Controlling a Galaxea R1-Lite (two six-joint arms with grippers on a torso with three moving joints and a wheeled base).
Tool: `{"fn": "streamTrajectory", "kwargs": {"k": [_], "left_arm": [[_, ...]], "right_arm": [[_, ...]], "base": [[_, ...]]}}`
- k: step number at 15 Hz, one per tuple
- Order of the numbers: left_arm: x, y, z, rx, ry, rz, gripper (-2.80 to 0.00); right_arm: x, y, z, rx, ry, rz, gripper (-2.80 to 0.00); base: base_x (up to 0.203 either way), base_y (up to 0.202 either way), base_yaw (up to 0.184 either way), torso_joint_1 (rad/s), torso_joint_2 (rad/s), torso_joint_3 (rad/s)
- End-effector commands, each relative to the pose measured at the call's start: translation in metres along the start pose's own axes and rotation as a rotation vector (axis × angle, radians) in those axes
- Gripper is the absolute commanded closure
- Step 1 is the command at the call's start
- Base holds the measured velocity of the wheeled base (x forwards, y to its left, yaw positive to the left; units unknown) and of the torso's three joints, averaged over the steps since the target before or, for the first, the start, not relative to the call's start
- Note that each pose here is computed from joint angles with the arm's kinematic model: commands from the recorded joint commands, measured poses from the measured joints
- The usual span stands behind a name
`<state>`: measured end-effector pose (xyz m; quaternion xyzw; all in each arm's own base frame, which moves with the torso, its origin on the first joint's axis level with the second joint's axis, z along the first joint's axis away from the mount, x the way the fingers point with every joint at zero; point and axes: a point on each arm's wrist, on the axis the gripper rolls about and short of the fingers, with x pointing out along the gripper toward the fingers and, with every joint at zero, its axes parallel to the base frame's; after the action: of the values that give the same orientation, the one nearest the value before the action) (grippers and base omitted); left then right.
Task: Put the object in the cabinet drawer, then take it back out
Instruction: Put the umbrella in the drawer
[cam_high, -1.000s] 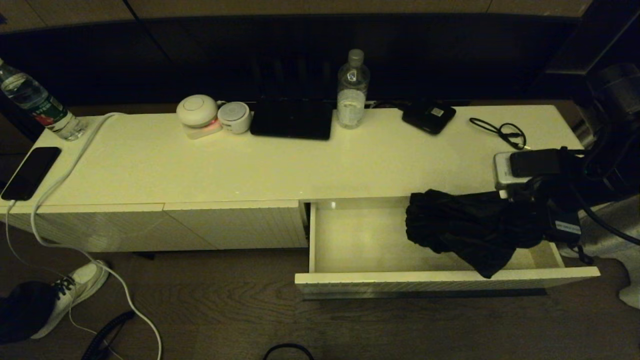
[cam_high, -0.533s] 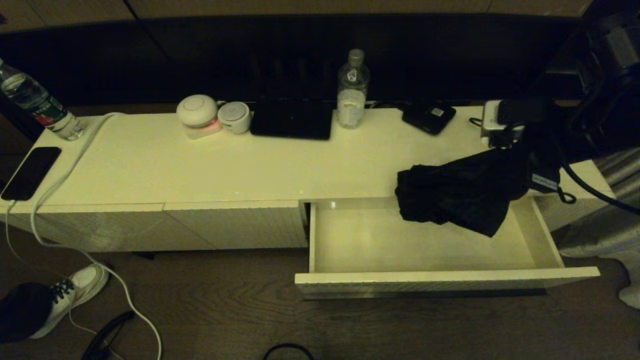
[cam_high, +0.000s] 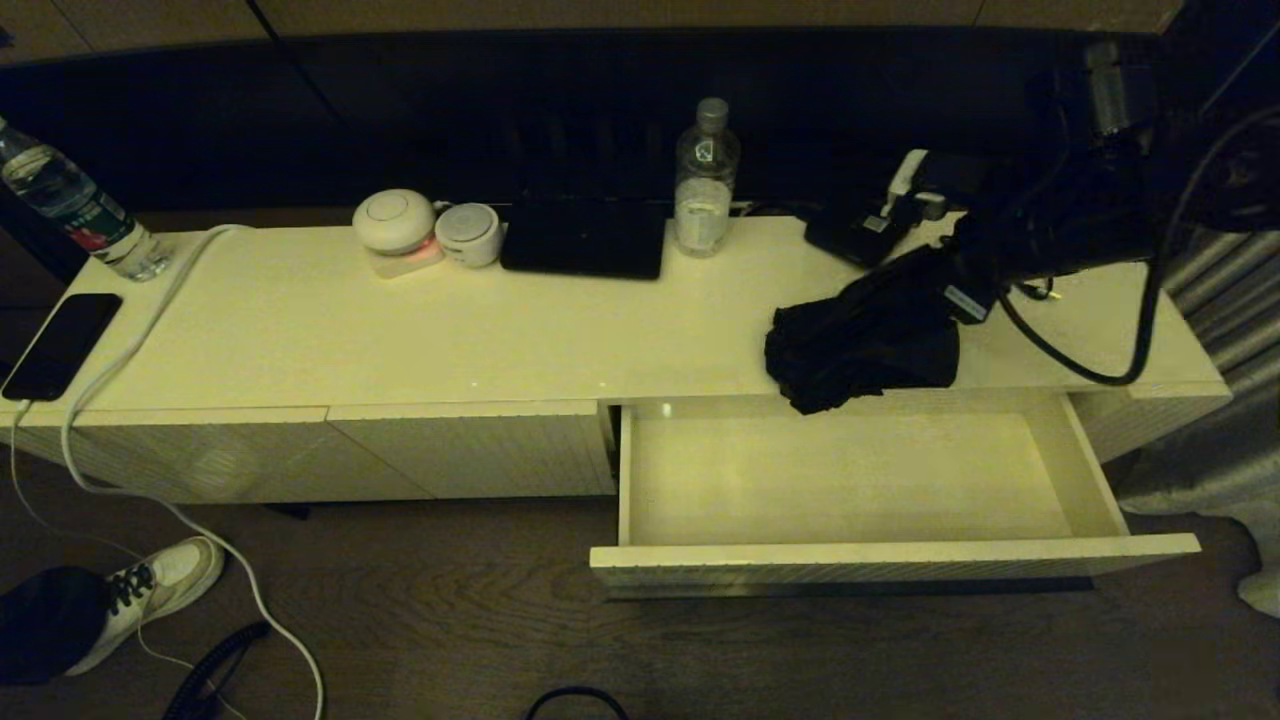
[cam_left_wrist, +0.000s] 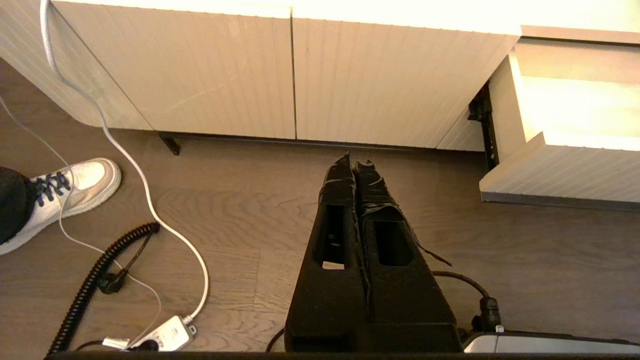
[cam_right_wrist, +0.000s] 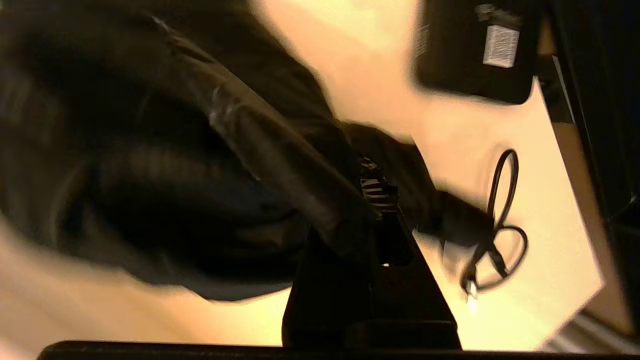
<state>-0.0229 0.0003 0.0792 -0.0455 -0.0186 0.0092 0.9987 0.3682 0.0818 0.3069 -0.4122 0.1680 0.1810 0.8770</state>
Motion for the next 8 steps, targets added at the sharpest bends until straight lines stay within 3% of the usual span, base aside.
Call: {"fn": "streamTrajectory", "kwargs": {"k": [1, 4, 8], "left_arm": [[0.000, 0.000, 0.000, -0.001, -0.002, 0.001, 0.00], [0.000, 0.000, 0.000, -0.001, -0.002, 0.001, 0.00], [0.000, 0.000, 0.000, -0.001, -0.002, 0.001, 0.00]], "right_arm": [[0.038, 0.008, -0.001, 0.066, -0.005, -0.040, 0.00], [0.062, 0.010, 0.007, 0.165, -0.050, -0.181, 0.00], [0.064, 0.012, 0.007, 0.175, 0.007, -0.251, 0.00]], "base": [[0.000, 0.000, 0.000, 0.000, 0.00, 0.000], [0.000, 0.000, 0.000, 0.000, 0.00, 0.000], [0.000, 0.000, 0.000, 0.000, 0.00, 0.000]]}}
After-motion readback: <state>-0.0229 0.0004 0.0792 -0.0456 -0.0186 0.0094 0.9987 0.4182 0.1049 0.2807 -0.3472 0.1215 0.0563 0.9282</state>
